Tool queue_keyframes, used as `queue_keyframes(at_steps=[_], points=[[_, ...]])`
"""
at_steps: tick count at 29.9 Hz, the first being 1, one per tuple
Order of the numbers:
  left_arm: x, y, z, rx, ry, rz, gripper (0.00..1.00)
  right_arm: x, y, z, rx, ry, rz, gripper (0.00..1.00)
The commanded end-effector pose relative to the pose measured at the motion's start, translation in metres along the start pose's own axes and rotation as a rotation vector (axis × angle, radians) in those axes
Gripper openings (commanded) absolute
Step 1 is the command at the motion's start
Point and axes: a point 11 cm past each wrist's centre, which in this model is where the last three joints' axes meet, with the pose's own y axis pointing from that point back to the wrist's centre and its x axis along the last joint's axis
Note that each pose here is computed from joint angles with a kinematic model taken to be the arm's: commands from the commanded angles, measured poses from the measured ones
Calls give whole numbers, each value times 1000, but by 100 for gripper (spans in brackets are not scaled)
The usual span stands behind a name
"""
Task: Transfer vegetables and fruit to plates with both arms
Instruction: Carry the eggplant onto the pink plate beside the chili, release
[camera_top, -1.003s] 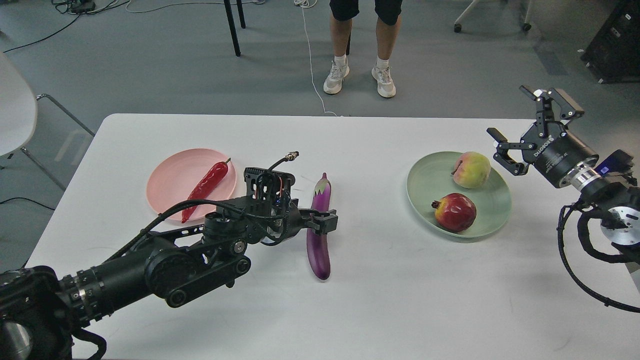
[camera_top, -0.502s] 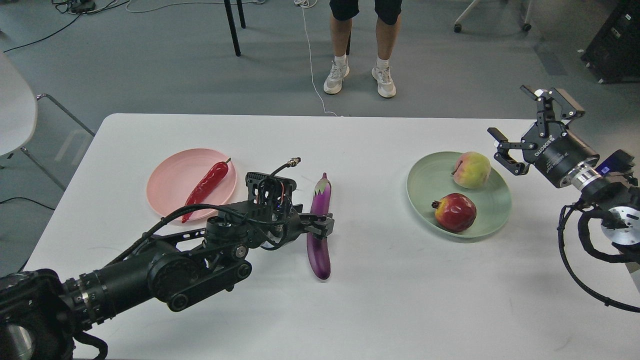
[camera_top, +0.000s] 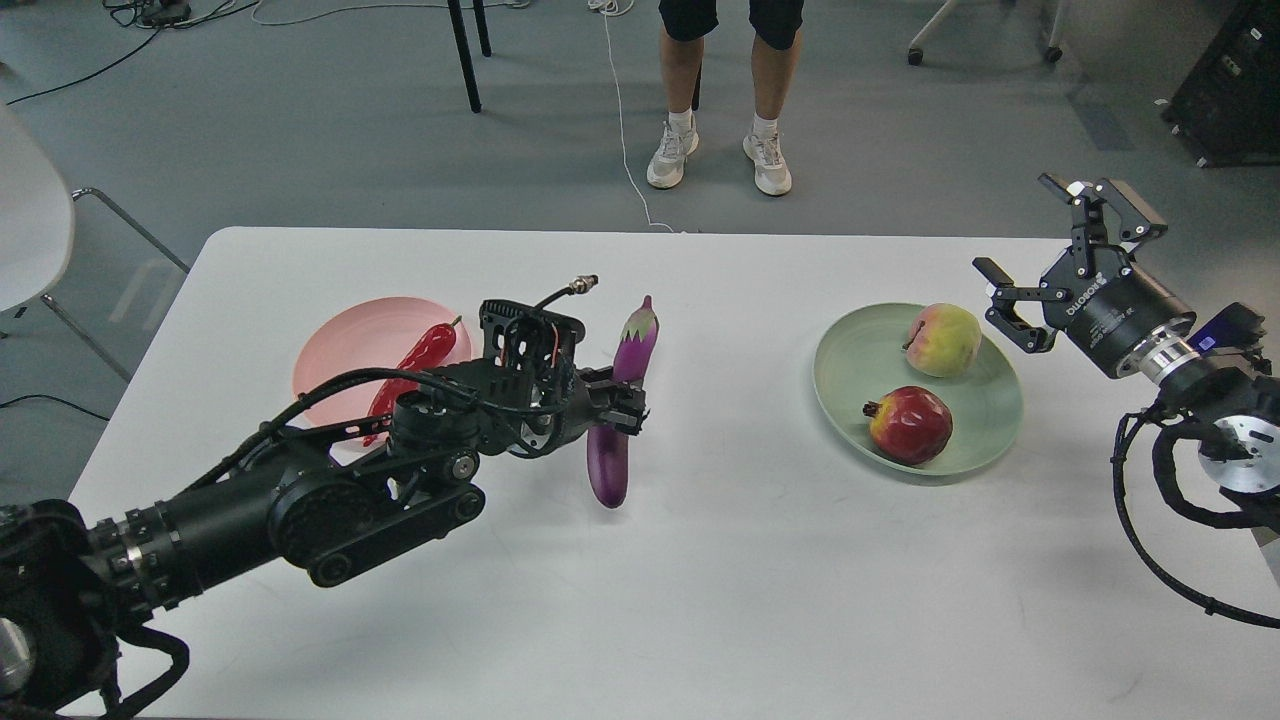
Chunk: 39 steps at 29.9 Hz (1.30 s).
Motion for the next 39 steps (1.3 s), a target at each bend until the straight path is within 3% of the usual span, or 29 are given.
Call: queue_keyframes(at_steps=[1, 8, 15, 23, 31, 35, 39], points=[[24, 22, -41, 45, -65, -22, 10, -1, 0, 1, -2, 0, -3, 98], [26, 71, -137, 181, -57, -71, 12, 0, 1, 3, -6, -4, 2, 98], [13, 91, -188, 283, -34, -97, 13, 1, 3, 7, -12, -8, 4, 98], [-9, 94, -210, 330, 10, -138, 21, 2, 4, 7, -13, -7, 8, 98], [-14, 87, -203, 301, 21, -142, 32, 2, 5, 9, -16, -10, 7, 98], [-19, 86, -204, 303, 26, -135, 47, -1, 6, 9, -19, -14, 0, 98], [-27, 87, -209, 313, 35, -128, 52, -1, 7, 10, -21, -18, 0, 98]])
